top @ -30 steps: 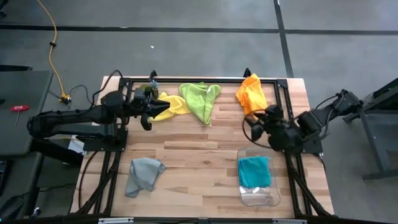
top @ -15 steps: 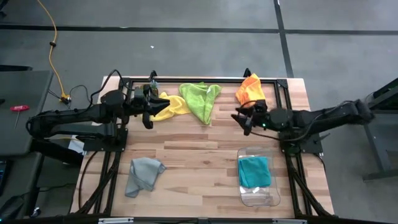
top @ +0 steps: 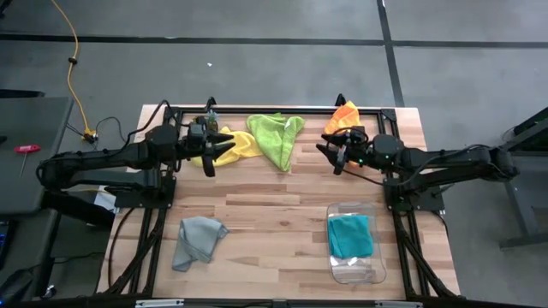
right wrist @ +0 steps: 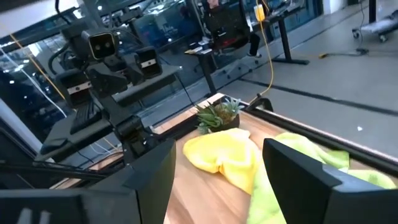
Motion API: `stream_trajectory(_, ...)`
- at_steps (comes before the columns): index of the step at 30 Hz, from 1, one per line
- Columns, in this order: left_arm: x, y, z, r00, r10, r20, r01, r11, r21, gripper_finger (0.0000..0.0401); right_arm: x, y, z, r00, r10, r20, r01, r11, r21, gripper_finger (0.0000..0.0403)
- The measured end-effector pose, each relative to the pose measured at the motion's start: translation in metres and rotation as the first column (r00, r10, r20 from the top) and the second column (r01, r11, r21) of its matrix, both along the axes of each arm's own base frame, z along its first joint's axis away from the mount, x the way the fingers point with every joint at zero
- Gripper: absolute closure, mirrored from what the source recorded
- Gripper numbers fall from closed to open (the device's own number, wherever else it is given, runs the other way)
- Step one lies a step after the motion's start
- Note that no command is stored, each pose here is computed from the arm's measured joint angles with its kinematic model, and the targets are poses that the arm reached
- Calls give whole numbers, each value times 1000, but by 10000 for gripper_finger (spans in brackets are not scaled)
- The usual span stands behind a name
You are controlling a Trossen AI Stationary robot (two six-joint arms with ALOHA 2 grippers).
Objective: Fold microfiber towels
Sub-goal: Fold the gray microfiber cloth
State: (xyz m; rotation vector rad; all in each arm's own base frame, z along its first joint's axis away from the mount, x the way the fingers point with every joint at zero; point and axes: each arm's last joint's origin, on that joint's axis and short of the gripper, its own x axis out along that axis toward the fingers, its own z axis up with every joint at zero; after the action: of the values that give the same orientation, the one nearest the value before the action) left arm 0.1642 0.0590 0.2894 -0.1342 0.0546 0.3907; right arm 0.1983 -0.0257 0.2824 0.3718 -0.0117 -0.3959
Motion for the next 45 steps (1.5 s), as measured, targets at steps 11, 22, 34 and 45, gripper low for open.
stream_trajectory(11,25,9,7,967,-8,-256,15,1000,27,180,0,-1,-4,998,-34,-44,34,999,-10,169)
stream_trajectory(22,45,-9,23,833,-287,-474,288,955,-72,167,0,-2,-5,997,-64,-31,66,997,50,169)
stream_trajectory(34,26,-145,-14,371,-608,-702,576,743,-340,167,-1,-2,-9,996,-67,-60,72,994,80,169)
stream_trajectory(45,47,-217,-74,143,-602,-786,646,658,-386,167,-1,-1,-11,994,-67,-86,74,994,79,169)
